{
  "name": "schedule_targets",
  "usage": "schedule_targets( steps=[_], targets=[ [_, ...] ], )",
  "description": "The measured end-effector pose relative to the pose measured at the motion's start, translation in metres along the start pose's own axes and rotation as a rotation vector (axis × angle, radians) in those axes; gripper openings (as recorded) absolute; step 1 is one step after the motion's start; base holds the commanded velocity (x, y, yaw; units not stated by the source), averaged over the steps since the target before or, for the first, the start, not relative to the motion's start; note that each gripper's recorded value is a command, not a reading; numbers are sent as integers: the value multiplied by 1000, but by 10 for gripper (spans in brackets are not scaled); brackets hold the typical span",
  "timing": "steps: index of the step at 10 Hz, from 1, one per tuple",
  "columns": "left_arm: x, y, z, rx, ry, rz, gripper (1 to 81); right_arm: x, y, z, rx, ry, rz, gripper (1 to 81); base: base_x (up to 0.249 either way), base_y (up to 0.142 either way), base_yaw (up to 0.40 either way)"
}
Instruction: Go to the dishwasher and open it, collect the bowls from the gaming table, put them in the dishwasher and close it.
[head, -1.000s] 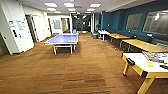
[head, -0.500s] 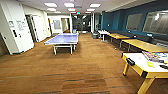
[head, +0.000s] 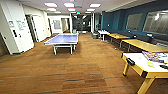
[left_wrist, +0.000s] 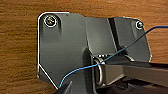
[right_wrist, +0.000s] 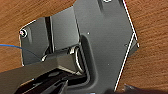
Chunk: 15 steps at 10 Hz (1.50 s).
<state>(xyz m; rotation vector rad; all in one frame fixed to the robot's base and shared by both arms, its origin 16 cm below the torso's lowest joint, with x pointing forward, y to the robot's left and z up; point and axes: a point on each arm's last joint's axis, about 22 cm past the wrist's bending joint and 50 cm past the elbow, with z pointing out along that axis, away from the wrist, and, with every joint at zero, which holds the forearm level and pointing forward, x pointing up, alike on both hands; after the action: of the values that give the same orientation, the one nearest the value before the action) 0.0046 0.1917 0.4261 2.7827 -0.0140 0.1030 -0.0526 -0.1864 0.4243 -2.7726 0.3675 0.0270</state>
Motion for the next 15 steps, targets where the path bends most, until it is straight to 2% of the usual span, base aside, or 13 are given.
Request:
schedule_targets(
  steps=[5,7,9,10,12,13,15],
  targets=[
    [-1,1,0,-6,-1,11,811,0,-1,-2,16,-3,-2,811,0,0,-321],
    [-14,9,-3,-36,-23,6,811,12,-9,-8,57,10,-9,811,0,0,-389],
    [3,-2,-9,-37,3,18,811,3,-24,-17,120,-15,-10,811,0,0,-390],
    [1,-2,-10,-39,0,17,811,4,-20,-25,134,-17,-10,811,0,0,-391],
    [-7,7,-10,-60,-9,19,811,7,-2,-38,130,-15,-16,811,0,0,-391],
    [-9,6,-12,-63,-11,23,811,8,1,-39,127,-13,-28,811,0,0,-391],
    [-12,-1,-15,-54,-15,30,811,3,-8,-37,142,-19,-48,811,0,0,-394]
  ],
)
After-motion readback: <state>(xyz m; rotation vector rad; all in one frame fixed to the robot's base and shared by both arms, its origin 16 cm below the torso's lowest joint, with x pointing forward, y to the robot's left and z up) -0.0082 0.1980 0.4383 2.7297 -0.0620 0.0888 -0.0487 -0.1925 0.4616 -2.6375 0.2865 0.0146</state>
